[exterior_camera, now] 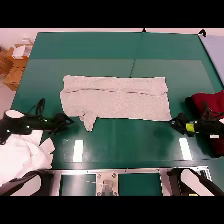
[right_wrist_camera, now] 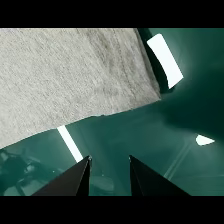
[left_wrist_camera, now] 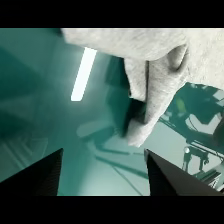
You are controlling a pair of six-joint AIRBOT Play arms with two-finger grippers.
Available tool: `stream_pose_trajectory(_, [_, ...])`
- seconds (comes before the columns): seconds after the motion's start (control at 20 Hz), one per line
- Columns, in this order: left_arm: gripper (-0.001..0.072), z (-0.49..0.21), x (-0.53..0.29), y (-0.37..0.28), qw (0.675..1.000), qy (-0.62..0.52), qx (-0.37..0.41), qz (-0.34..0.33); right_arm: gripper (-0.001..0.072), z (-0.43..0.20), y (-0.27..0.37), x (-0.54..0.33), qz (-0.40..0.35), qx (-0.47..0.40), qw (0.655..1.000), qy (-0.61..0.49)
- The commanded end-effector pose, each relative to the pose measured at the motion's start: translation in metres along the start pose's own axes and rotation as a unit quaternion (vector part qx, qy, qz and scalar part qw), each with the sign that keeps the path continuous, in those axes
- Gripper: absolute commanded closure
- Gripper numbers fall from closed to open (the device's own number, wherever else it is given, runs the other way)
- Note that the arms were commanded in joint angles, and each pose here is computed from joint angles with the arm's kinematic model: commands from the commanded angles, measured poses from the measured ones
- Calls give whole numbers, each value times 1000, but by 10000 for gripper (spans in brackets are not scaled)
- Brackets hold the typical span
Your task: Fold the shirts.
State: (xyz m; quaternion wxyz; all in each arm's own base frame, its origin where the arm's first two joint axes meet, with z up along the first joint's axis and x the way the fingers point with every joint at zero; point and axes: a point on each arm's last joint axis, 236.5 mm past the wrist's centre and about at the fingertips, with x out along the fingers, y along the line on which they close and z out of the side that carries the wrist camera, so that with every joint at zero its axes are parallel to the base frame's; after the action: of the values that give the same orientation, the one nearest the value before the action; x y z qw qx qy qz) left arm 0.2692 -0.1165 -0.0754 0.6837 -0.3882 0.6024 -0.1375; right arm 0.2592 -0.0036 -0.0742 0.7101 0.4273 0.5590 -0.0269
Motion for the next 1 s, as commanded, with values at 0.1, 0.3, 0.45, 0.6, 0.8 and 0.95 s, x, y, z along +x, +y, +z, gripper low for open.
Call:
stream_pose_trajectory(0.1, [226,15,48,-16,995,-96,15,13,421,-2,11,22,10,-12,999,-31])
stream_pose_trajectory(0.3, [227,29,65,-9,994,-101,-14,25,449,2,18,24,14,-18,999,-43])
stream_pose_trajectory(0.45, [554,36,69,-15,995,-96,4,22,449,2,18,24,13,-28,999,-43])
stream_pose_trajectory(0.6, [610,23,69,-26,998,-65,23,7,449,2,18,24,13,-28,999,-42])
stream_pose_trajectory(0.8, [685,6,71,-28,999,-28,37,4,446,2,18,24,13,-28,999,-43])
stream_pose_trajectory(0.95, [633,3,70,-27,999,-19,50,9,443,3,18,24,13,-28,999,-44])
